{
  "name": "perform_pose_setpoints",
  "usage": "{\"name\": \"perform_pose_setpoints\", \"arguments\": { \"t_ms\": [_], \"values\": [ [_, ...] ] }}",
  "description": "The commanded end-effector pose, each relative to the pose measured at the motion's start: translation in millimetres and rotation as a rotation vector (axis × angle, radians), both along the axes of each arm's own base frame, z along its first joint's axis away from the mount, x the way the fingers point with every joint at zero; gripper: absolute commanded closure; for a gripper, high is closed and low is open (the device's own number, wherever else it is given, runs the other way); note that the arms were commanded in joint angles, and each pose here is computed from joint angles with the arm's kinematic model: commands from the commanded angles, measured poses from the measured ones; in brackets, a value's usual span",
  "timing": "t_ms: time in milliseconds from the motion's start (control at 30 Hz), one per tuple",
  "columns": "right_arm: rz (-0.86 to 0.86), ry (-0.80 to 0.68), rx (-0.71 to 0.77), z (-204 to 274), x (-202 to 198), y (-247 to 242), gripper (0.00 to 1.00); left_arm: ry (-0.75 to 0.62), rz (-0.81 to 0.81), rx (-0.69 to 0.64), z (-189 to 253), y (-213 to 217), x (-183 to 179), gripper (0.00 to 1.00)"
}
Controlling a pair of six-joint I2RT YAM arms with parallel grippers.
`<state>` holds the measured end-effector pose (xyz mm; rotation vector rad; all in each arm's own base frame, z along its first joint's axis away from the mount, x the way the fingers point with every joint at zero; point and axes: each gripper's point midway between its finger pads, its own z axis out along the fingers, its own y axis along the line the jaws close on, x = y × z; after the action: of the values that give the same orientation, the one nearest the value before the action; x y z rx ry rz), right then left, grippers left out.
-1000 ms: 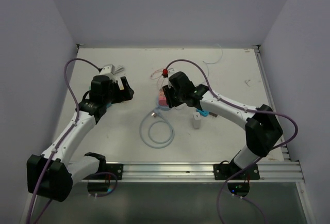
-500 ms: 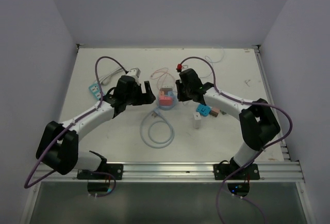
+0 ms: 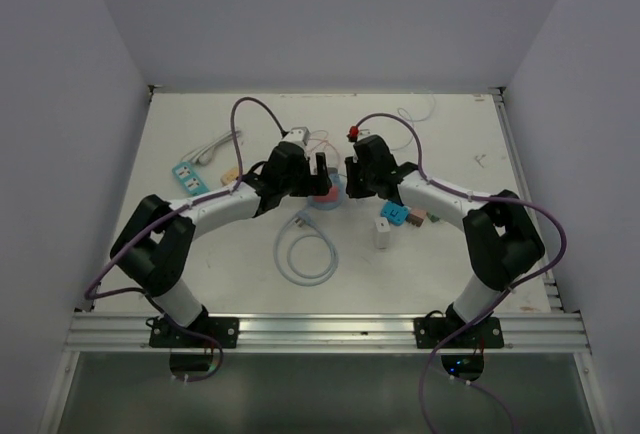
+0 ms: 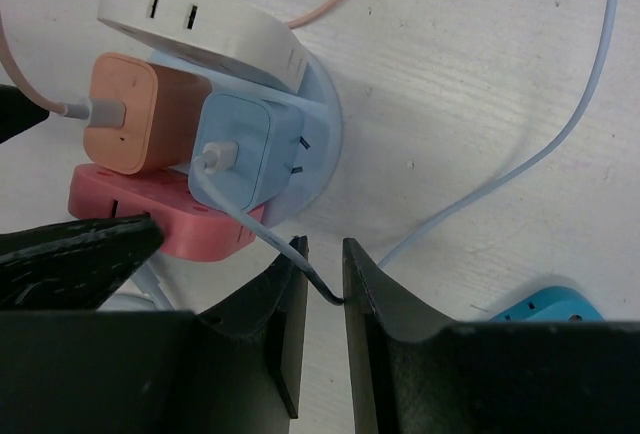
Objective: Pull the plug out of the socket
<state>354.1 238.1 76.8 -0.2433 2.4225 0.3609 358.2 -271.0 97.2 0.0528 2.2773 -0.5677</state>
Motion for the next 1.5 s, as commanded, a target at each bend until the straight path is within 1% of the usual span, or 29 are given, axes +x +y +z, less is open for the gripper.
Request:
{"name": "perform_pose_setpoints", "arguments": {
  "t_ms": [0, 100, 200, 500, 667, 833, 1000, 1233, 1333, 1367, 1433, 1467],
  "values": [
    [0.007, -0.038, 0.057, 12.2, 4.7, 8.8, 0.76, -0.118, 0.095, 0.017, 17.4, -1.8, 28.1, 0.09],
    [0.004, -0.036, 0.059, 10.1, 4.2, 8.2, 0.76, -0.127, 0.116, 0.056, 14.4, 0.2, 32.4, 0.1],
    [0.005, -0.037, 0.064, 10.5, 4.4, 9.0, 0.76, -0.105, 0.109, 0.116, 2.2, -0.6, 24.7, 0.11],
    [0.011, -0.03, 0.069, 7.1, 3.3, 10.3, 0.76, -0.05, 0.074, 0.154, -23.9, 2.6, -1.4, 0.1],
    [0.006, -0.034, 0.066, 7.4, 3.2, 8.9, 0.76, 0.003, 0.073, 0.154, -39.1, 10.0, -19.7, 0.1],
    [0.003, -0.028, 0.071, 5.1, 2.9, 9.2, 0.76, 0.021, 0.067, 0.133, -40.3, 12.3, -36.5, 0.1],
    [0.004, -0.024, 0.08, 4.6, 3.1, 11.2, 0.76, 0.081, 0.071, 0.126, -58.5, 18.0, -53.7, 0.1],
    [0.017, -0.033, 0.095, 11.8, 1.4, 12.9, 0.76, 0.117, 0.104, 0.128, -72.3, 26.3, -62.0, 0.1],
    [0.05, -0.052, 0.116, 25.2, -1.0, 17.0, 0.73, 0.095, 0.103, 0.099, -60.4, 22.6, -59.3, 0.1],
    [0.078, -0.055, 0.135, 31.6, -3.4, 20.7, 0.68, 0.073, 0.103, 0.078, -49.8, 20.9, -57.9, 0.1],
    [0.113, -0.06, 0.153, 42.6, -6.7, 25.4, 0.61, 0.048, 0.103, 0.063, -38.9, 20.6, -55.5, 0.09],
    [0.143, -0.062, 0.167, 52.1, -11.4, 27.7, 0.54, 0.027, 0.099, 0.05, -28.7, 20.0, -54.5, 0.09]
  ]
}}
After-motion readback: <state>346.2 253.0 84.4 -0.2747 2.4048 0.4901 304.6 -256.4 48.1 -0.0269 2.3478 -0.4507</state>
